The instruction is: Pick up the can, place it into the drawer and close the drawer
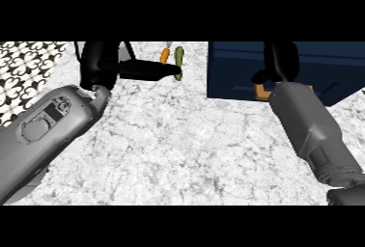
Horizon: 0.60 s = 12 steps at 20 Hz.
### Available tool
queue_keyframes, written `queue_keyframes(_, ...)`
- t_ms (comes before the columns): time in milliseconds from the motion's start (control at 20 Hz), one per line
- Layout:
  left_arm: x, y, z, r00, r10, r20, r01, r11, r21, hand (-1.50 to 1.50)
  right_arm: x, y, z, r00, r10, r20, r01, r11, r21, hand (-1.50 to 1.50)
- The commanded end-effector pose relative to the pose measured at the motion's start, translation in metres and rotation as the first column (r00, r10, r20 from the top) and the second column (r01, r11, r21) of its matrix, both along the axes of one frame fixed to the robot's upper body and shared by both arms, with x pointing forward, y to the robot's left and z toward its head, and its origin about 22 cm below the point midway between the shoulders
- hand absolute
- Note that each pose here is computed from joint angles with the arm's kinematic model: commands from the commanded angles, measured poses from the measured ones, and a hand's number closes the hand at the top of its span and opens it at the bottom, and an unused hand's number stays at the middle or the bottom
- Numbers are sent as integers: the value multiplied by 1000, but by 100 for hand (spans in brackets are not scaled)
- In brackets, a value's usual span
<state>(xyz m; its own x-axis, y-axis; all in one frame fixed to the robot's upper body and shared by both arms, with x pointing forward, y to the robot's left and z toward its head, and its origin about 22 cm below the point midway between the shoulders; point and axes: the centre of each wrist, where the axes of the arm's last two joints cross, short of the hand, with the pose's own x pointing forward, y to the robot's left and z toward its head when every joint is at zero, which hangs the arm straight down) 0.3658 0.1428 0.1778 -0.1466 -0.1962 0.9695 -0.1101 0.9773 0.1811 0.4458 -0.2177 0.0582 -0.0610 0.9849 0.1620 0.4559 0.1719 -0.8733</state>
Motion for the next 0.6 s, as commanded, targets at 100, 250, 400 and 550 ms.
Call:
queue_keyframes(100,-6,9,-6,1000,-7,18,7,1000,12,-150,13,4,28,999,-4,36,2,999,45,-150)
queue_keyframes(250,-13,4,-21,1000,-11,8,11,1000,15,-150,15,27,29,998,65,7,-65,996,63,-150)
queue_keyframes(400,-9,11,-16,1000,-10,21,10,1000,5,-150,17,32,36,993,99,66,-109,980,166,-150)
queue_keyframes(550,-16,17,-23,1000,-8,5,8,1000,18,-150,18,39,40,989,127,78,-144,944,296,-150)
